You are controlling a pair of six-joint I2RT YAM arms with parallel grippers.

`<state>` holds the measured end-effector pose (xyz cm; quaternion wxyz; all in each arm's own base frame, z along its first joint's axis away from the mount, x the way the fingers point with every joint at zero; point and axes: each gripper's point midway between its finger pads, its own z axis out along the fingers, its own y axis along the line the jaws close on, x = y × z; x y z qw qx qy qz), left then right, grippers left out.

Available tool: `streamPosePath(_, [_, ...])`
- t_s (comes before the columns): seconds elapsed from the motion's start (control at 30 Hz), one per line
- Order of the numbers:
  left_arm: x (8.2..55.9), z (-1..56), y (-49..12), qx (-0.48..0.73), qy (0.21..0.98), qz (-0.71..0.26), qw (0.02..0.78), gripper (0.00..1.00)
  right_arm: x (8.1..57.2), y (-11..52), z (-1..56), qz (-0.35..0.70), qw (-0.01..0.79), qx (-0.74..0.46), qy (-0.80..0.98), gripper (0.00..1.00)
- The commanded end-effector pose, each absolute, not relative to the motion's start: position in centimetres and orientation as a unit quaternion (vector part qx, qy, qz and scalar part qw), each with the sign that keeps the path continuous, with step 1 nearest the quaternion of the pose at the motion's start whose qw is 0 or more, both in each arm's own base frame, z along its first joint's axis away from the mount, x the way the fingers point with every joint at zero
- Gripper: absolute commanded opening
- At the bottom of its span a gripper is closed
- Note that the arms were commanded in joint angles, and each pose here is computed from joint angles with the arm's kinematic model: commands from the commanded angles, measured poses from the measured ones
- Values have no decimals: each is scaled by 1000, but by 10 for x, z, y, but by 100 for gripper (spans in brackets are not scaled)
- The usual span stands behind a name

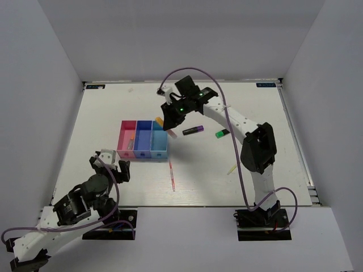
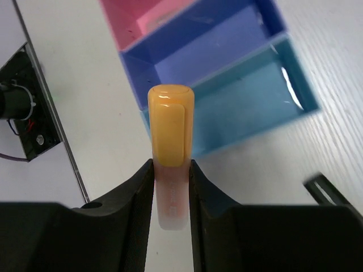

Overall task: Sort the stationery into containers
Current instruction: Place the stationery into the container

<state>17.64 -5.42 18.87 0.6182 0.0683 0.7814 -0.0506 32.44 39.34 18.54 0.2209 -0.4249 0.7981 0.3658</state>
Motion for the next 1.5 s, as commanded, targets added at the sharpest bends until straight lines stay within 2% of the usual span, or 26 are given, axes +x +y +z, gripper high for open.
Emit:
streamPosePath(0.0, [178,193,-33,19,770,-26,637,82,320,440,208,385,280,-481,736,0])
streamPosePath(0.17, [176,199,-20,-11,760,-22,649,82,328,485,227,428,329,-467,700,0])
streamPosePath(0.53, [176,195,-21,-1,767,-14,641,82,359,555,213,507,369,-348,697,0])
streamPosePath(0.8, [175,197,-24,-1,764,-30,644,82,362,595,216,541,410,-334,654,0])
streamPosePath(0.83, [175,198,-24,-2,763,-33,645,82,360,601,200,539,400,-336,661,0])
streamPosePath(0.93, [174,198,-24,-1,761,-39,648,82,353,612,209,545,406,-339,651,0])
streamPosePath(1.3, [174,197,-29,7,760,-51,648,82,356,605,161,498,415,-353,675,0])
streamPosePath(1.47, [174,196,-32,15,764,-47,643,82,349,603,154,498,407,-367,672,28])
